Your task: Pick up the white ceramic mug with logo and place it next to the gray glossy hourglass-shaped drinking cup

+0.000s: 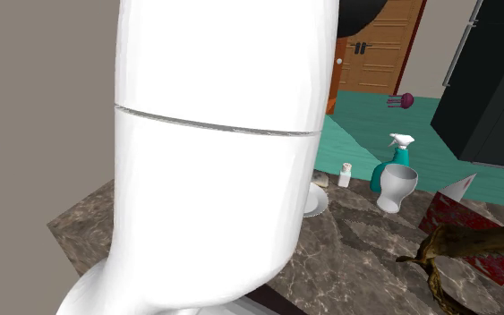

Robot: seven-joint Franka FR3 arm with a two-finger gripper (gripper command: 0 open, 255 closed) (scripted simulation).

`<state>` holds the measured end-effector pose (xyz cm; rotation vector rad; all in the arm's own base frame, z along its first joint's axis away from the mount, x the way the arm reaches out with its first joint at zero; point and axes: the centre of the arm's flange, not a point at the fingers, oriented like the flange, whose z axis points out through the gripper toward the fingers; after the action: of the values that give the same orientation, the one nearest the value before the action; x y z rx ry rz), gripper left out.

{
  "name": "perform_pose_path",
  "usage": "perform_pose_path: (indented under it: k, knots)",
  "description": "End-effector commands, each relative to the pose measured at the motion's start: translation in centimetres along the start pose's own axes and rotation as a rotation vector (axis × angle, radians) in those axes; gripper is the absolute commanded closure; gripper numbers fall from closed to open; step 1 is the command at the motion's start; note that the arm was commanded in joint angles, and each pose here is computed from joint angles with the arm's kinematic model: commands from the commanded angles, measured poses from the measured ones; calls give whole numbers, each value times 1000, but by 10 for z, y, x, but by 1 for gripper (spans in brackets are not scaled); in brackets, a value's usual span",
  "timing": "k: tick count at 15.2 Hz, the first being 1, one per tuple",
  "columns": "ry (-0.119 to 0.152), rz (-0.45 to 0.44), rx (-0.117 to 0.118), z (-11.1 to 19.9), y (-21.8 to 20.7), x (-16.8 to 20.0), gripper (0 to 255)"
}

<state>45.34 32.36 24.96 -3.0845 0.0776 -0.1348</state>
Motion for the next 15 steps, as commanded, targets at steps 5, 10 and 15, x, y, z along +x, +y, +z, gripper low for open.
perform_pose_path:
  k: [5, 10, 15]
  knots:
    - [0, 0, 0, -32, -1, 3, 255]
    - [0, 0, 0, -58, -3, 5, 255]
    - [0, 0, 0, -84, -4, 7, 255]
